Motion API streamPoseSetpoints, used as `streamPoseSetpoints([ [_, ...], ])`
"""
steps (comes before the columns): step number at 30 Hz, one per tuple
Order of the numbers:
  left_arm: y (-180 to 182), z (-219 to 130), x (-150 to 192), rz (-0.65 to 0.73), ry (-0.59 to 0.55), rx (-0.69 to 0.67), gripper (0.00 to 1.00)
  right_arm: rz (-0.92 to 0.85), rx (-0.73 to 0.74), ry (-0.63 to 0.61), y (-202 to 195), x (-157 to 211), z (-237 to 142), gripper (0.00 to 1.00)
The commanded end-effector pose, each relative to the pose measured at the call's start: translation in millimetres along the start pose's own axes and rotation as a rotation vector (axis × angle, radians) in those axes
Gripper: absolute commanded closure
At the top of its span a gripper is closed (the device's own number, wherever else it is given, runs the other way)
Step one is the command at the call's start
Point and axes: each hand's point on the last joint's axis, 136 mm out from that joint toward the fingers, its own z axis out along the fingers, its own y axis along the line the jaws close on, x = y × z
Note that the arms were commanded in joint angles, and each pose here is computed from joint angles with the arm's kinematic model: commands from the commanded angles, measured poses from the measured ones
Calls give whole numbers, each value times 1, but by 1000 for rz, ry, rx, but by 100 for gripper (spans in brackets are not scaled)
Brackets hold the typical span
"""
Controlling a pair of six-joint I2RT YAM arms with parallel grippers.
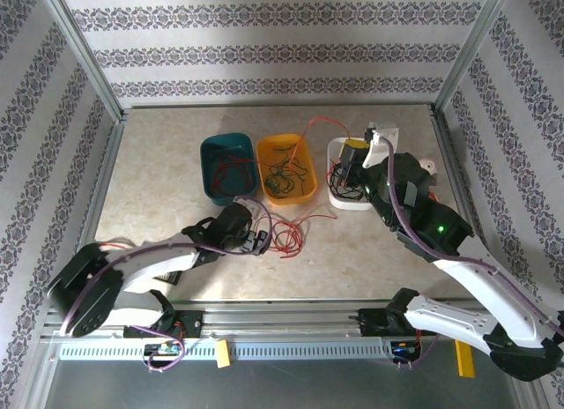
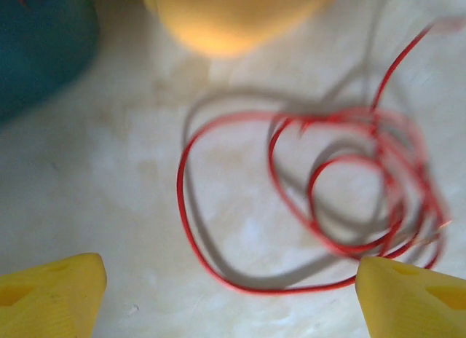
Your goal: Untangle the cables
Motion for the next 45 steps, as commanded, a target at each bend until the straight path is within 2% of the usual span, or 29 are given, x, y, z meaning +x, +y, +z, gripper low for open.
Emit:
streamPoseSetpoints([
  [1,15,-41,-66,-124,-296,-65,10,-21,-119,-65,33,-32,2,95],
  [4,68,-83,-79,-322,-427,-325,10,-33,-130,-64,49,-43,22,95],
  [7,111,-118,-66,-500,-456,-533,10,-77,-131,-31,68,-46,56,95],
  [12,145,-147,-47,-611,-427,-687,10,-98,-140,44,93,-36,123,95],
  [18,165,-154,-22,-703,-411,-713,10,-112,-156,106,100,-16,192,95],
  [25,166,-148,-12,-694,-372,-715,10,-120,-160,175,101,17,243,95],
  [31,165,-142,-15,-680,-364,-710,10,-161,-114,194,97,30,273,94],
  [38,166,-147,-13,-675,-367,-720,10,-254,-19,301,89,84,297,95],
  [42,167,-151,-9,-668,-362,-727,10,-261,53,318,73,96,305,94],
  [45,167,-152,-11,-654,-360,-730,10,-254,48,345,69,106,310,94],
])
